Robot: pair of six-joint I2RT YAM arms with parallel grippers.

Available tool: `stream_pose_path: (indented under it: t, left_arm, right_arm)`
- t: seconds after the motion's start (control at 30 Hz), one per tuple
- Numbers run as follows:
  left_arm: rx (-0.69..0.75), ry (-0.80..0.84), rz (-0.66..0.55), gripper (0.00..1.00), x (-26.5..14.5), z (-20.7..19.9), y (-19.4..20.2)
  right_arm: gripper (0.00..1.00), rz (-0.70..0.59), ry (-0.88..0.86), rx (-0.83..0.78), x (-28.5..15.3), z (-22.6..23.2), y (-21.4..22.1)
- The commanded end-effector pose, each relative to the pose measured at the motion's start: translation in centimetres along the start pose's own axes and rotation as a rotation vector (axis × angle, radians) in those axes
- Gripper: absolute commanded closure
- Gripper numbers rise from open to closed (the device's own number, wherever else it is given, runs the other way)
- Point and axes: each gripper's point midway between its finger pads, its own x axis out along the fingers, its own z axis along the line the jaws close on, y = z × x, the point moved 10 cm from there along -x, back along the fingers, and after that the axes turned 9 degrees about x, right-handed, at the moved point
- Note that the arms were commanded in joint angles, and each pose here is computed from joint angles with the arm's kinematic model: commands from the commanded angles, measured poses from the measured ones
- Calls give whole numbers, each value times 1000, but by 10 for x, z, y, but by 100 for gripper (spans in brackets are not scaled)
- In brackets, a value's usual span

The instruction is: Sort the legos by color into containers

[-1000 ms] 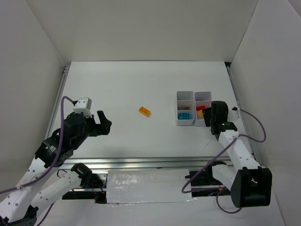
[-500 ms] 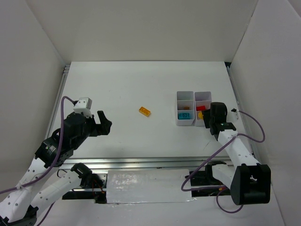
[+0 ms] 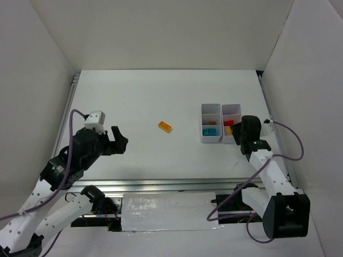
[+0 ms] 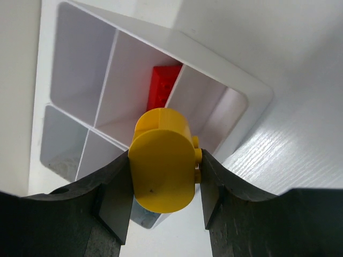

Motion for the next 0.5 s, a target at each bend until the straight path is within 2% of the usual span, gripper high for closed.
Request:
stream_pose_path:
  t: [0.0, 0.07, 0.1, 0.2, 0.23, 0.27, 0.33, 0.37, 0.43, 0.47]
  left_arm:
    - [4, 32, -51, 0, 0, -4, -8]
    - [10, 42, -51, 1, 0, -4, -8]
    - [12, 49, -55, 1, -1, -5, -9]
    - [36, 148, -74, 0, -2, -11, -10]
    - [46, 241, -64, 1, -3, -18, -9]
    - [53, 294, -65, 1, -3, -23, -11]
    - [54, 391, -35, 0, 3, -33, -11]
    - [35, 481, -41, 1, 3, -41, -14]
    - [-1, 563, -13, 0, 12, -51, -12]
    - [-3, 662, -41, 0, 12, -60, -17]
  right_arm:
    - [92, -35, -85, -100, -16, 20, -13]
    - [98, -12, -133, -196, -22, 27, -15]
    - [100, 54, -201, -232, -27, 35, -12]
    - [100, 145, -281, -384, -45, 51, -3]
    - [100, 102, -254, -410, -51, 55, 0]
    - [100, 130, -285, -471, -67, 62, 20]
    - [100, 117, -300, -482, -91, 74, 28]
    - [100, 164, -341, -499, -104, 79, 38]
    - [100, 171, -391, -484, -124, 91, 46]
    - [100, 213, -407, -526, -138, 90, 60]
